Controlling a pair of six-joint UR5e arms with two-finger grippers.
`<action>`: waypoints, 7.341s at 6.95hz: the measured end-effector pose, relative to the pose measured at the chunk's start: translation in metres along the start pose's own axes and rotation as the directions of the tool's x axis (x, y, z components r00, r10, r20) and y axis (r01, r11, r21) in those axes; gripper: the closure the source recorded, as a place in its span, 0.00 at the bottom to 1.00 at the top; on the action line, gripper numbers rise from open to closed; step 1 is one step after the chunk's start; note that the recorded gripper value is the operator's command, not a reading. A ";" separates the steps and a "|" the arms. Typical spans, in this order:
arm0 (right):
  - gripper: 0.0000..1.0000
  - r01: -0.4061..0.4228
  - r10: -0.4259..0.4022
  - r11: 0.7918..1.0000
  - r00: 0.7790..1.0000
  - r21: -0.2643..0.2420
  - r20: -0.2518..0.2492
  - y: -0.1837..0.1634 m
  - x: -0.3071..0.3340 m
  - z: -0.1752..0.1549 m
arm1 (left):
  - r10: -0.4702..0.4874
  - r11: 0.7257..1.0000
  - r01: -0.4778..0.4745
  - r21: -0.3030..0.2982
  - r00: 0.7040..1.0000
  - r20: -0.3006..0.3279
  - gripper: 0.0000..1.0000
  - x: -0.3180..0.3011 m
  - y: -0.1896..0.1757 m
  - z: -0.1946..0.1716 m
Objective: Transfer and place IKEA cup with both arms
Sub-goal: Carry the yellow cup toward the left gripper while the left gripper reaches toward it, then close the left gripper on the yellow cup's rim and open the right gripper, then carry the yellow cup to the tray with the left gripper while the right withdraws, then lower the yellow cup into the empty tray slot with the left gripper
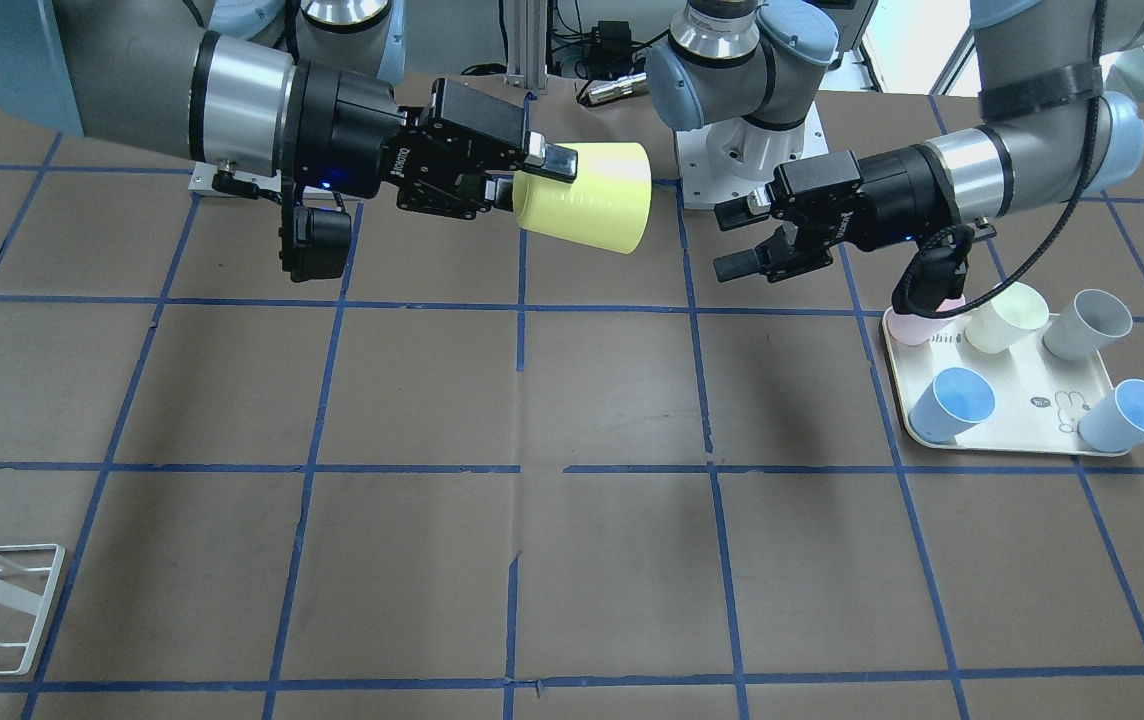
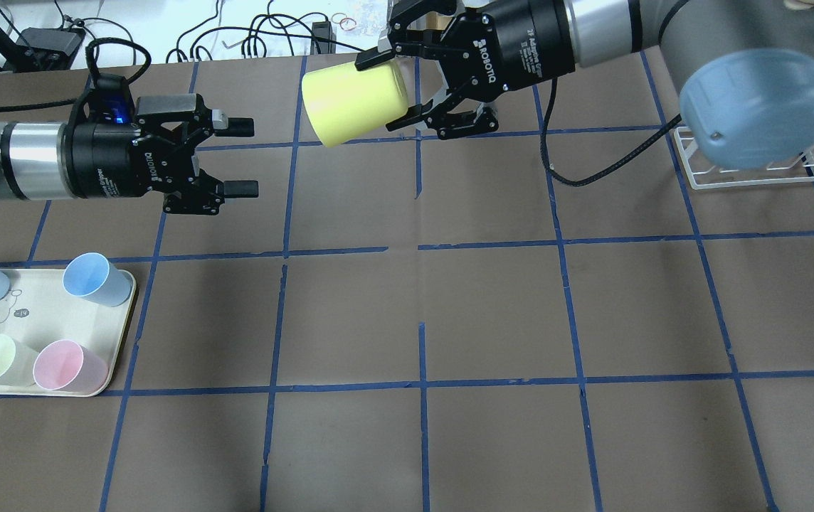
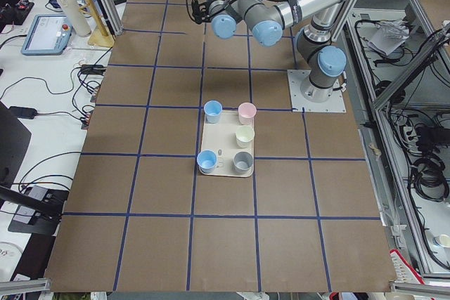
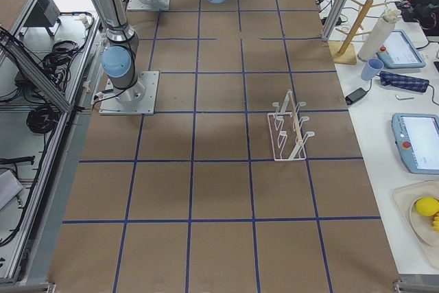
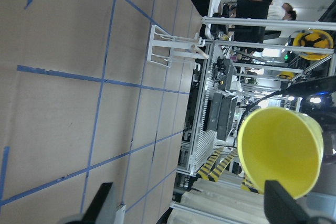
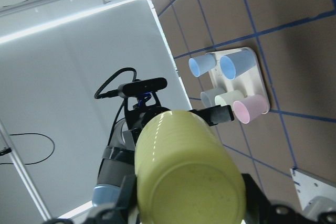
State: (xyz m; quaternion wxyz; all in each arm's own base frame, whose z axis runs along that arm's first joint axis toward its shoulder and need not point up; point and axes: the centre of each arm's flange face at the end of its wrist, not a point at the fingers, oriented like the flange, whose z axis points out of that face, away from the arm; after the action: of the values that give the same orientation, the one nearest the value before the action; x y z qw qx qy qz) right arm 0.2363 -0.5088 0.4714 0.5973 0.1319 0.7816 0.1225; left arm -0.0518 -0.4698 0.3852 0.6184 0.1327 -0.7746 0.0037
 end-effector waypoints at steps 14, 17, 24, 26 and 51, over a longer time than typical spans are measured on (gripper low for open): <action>1.00 -0.182 0.200 0.976 0.966 -0.118 0.162 -0.025 0.044 0.027 | -0.012 0.999 0.007 -0.036 0.990 -0.140 0.82 0.014 0.017 0.063; 0.99 -0.204 0.222 0.971 0.962 -0.122 0.159 -0.025 0.044 0.028 | 0.001 0.999 -0.005 -0.033 0.990 -0.138 1.00 0.019 0.020 0.062; 0.00 -0.259 0.268 0.963 0.945 -0.072 0.185 -0.040 0.037 -0.009 | 0.017 0.999 -0.021 -0.036 0.994 -0.111 1.00 0.041 0.019 0.054; 0.00 -0.297 0.280 0.953 0.936 0.053 0.212 -0.062 0.045 -0.079 | 0.029 0.998 -0.030 -0.062 0.999 -0.014 1.00 0.036 0.018 0.038; 0.00 0.337 0.046 0.929 0.310 0.155 -0.950 0.072 0.044 -0.113 | 0.439 0.894 -0.066 -0.444 0.332 0.835 1.00 -0.205 -0.182 -0.316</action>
State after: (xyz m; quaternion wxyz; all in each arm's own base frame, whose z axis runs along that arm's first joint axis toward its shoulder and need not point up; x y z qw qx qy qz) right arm 0.1207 -0.4297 0.4855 0.0092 0.0603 0.9981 -0.0105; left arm 0.3299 -0.5507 0.2342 0.0851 -0.1182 -0.9839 -0.1031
